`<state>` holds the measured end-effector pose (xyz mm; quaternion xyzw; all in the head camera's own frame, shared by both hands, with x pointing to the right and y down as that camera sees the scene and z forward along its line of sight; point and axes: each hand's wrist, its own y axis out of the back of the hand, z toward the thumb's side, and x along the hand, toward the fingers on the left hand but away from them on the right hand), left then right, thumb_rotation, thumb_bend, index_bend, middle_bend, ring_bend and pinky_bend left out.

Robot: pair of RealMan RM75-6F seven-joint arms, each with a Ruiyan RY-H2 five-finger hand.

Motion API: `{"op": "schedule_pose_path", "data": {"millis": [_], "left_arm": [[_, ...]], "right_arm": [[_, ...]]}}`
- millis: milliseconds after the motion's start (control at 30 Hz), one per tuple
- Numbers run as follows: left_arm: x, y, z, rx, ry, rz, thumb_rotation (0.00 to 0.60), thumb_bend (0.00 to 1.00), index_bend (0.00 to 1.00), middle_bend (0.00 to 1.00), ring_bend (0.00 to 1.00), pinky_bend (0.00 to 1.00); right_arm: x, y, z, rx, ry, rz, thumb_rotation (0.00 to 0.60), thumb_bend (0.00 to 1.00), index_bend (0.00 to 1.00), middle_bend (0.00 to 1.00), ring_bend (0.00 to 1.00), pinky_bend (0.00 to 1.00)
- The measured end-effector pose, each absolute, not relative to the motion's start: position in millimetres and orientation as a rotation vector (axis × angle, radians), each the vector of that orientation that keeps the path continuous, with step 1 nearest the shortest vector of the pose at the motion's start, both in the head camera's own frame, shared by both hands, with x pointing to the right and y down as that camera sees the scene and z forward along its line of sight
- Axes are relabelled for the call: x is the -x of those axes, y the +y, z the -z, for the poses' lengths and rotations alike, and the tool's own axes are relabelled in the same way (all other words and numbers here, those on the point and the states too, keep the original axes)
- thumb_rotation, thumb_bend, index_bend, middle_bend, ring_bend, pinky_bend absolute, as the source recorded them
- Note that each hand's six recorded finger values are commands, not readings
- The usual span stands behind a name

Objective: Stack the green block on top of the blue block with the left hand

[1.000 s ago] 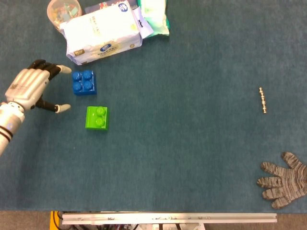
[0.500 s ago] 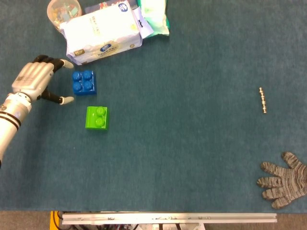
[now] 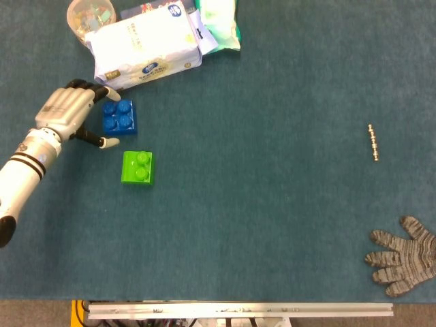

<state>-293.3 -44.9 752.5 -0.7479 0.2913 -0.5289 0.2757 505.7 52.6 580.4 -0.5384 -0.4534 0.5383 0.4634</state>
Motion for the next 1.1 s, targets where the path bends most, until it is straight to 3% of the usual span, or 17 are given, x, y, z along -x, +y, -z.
{"op": "schedule_pose_path", "data": {"millis": [567,967,1100], "left_arm": [[267.1,-31.8,-749.7,2.054,0.693,1.366,0.522,0.13,0.27,0.24,0.17,0.08],[275.2,-32.0,-738.1,2.029,0.711,1.347,0.520,0.13,0.27,0.24,0.17,0.08],[276.6,-28.0,-730.1,2.021,0.722,1.318,0.590,0.13,0.27,0.24,0.17,0.09]], "right_arm": [[-509.4,54.3,-582.4,1.327,-1.121,-1.333,0.600,0.23,0.31,0.35,0.22,0.22],[-509.5,55.0,-583.0,1.333,-1.123,-1.330,0.600,0.23,0.31,0.35,0.22,0.22],[-509.0,54.8,-582.7,1.336,-1.122,-1.327,0.600,0.23,0.31,0.35,0.22,0.22]]}}
